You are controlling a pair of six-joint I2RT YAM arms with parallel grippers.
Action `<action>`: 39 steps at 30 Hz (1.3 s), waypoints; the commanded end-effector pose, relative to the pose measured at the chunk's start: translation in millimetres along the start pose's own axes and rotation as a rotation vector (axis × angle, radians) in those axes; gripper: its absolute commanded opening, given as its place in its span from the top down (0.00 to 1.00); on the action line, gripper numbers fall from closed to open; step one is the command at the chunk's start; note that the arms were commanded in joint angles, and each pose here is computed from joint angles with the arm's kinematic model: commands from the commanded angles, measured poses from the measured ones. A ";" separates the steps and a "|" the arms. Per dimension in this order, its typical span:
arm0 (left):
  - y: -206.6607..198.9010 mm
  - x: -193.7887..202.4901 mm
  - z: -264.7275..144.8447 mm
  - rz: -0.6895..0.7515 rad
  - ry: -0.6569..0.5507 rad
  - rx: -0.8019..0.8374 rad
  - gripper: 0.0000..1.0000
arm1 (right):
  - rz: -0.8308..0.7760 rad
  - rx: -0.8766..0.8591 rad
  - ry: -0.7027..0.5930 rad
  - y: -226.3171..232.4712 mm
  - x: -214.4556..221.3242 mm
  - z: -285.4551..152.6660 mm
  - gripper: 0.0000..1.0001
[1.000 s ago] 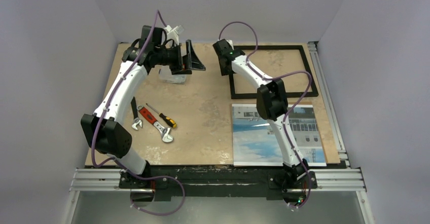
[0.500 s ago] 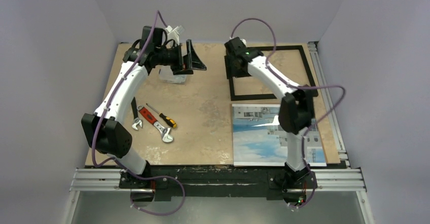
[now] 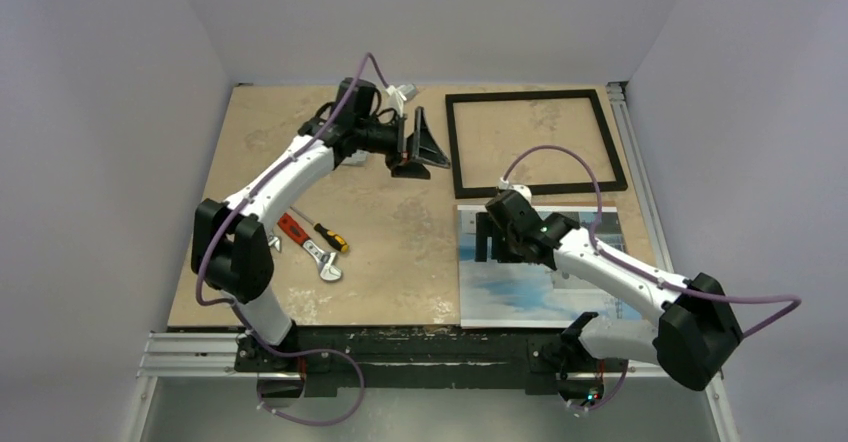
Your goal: Take the photo out of the frame
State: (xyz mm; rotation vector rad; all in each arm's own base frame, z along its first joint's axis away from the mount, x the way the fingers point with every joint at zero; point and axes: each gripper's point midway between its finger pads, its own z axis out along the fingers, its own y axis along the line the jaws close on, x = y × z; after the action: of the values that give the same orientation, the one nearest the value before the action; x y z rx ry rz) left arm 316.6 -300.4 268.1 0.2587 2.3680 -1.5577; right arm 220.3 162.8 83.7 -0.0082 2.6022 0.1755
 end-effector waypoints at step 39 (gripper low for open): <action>112.2 165.3 61.8 -0.142 -0.105 -0.241 0.06 | 0.206 -0.061 -0.059 -5.0 29.2 18.8 0.20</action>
State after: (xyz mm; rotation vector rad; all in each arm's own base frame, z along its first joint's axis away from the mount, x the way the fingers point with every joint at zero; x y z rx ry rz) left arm 201.1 -300.0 87.1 -0.0337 2.5413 -1.1792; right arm 204.8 167.0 52.3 0.1950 2.5399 0.3629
